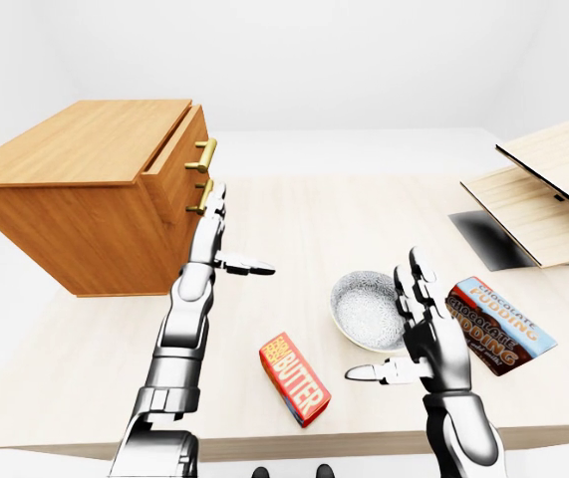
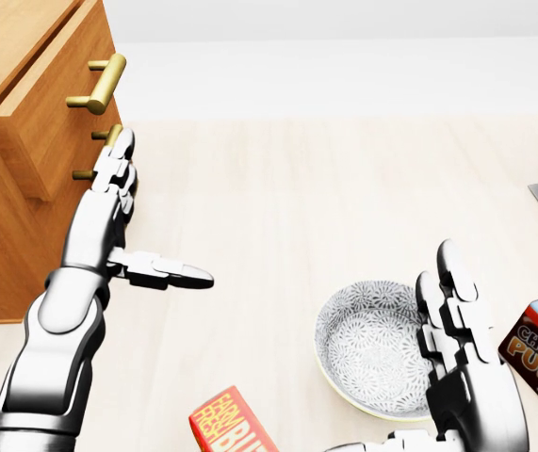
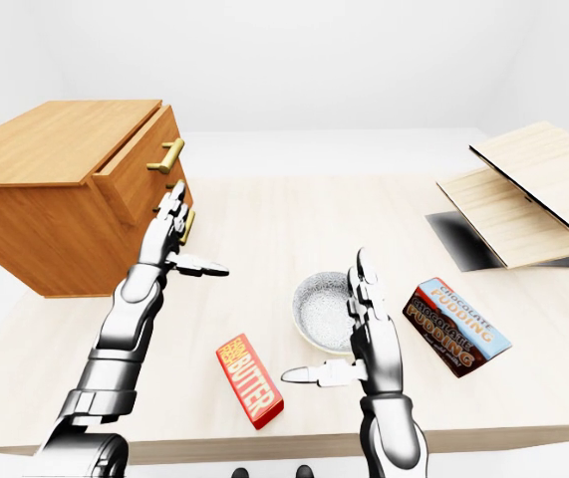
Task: Close the top drawer of the cabinet and put the bowl on top of it.
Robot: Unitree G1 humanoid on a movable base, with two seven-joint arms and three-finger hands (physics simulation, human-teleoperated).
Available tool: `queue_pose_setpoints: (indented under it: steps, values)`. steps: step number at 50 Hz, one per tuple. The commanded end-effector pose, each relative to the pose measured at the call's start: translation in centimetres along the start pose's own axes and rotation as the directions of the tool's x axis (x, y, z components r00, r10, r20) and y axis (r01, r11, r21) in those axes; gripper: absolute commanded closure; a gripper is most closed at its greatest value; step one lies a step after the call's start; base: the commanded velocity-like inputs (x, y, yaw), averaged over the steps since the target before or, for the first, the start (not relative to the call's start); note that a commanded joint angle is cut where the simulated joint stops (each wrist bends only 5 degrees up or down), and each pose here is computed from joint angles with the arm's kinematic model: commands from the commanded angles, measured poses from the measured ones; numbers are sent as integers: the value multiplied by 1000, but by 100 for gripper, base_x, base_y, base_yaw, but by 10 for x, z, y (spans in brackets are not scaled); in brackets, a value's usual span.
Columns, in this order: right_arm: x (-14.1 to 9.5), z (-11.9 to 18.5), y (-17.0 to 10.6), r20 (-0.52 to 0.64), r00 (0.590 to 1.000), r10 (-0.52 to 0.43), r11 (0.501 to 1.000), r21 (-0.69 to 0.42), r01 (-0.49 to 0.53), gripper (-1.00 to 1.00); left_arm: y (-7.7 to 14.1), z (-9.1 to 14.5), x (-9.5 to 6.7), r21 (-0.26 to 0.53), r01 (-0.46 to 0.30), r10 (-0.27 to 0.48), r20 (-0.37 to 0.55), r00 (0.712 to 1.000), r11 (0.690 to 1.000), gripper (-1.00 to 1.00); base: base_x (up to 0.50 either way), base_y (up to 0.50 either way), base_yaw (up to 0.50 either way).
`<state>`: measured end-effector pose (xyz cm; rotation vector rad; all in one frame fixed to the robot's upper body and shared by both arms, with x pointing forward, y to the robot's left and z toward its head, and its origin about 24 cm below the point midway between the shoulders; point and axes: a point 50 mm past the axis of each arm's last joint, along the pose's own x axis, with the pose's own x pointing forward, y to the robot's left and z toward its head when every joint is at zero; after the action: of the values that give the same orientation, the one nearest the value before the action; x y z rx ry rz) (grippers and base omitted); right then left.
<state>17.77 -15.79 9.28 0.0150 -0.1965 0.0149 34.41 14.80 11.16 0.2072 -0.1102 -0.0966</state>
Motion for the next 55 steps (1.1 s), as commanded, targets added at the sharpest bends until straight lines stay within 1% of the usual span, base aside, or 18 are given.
queue_pose_setpoints:
  steps: [1, 6, 8, 16, 20, 22, 36, 46, 55]
  values:
    - [-1, 1, 0, 3, 1000, 2, 1000, 2, -2, -100, 8, -4, 15, -23, -12, 11, -49, 999, 1000, -100, 0, 0, 0]
    - [-1, 1, 0, 2, 1000, 1, 1000, 2, -1, -100, 16, -3, 20, -45, -29, 26, -61, 998, 999, -100, 0, 0, 0]
    - [0, 1, -1, 2, 1000, -1, 1000, 3, 1, -100, 20, 0, 22, -77, -35, 31, -53, 998, 996, -100, 0, 0, 0]
    - [0, 0, 0, -1, 1000, 2, 1000, 3, -2, -100, 34, 3, 32, -85, -65, 59, -73, 996, 994, -100, 0, 0, 0]
    - [1, -2, 1, -5, 1000, 5, 1000, 2, -5, -100, 42, 12, 34, -107, -75, 71, -48, 996, 991, -100, 0, 0, 0]
    - [1, -2, 1, -7, 1000, 8, 1000, 2, -8, -100, 47, 13, 35, -123, -87, 82, -45, 996, 989, -100, 0, 0, 0]
    - [4, -6, 3, -18, 1000, 13, 1000, 1, -13, -100, 59, 24, 34, -160, -113, 114, 0, 993, 981, -100, 0, 0, 0]
    - [4, -6, 3, -19, 1000, 14, 1000, 3, -14, -100, 68, 13, 36, -186, -147, 137, -63, 989, 972, -100, 0, 0, 0]
    - [3, -5, 3, -19, 1000, 14, 1000, 2, -14, -100, 73, 9, 34, -189, -167, 155, -78, 985, 968, -100, 1, 0, -1]
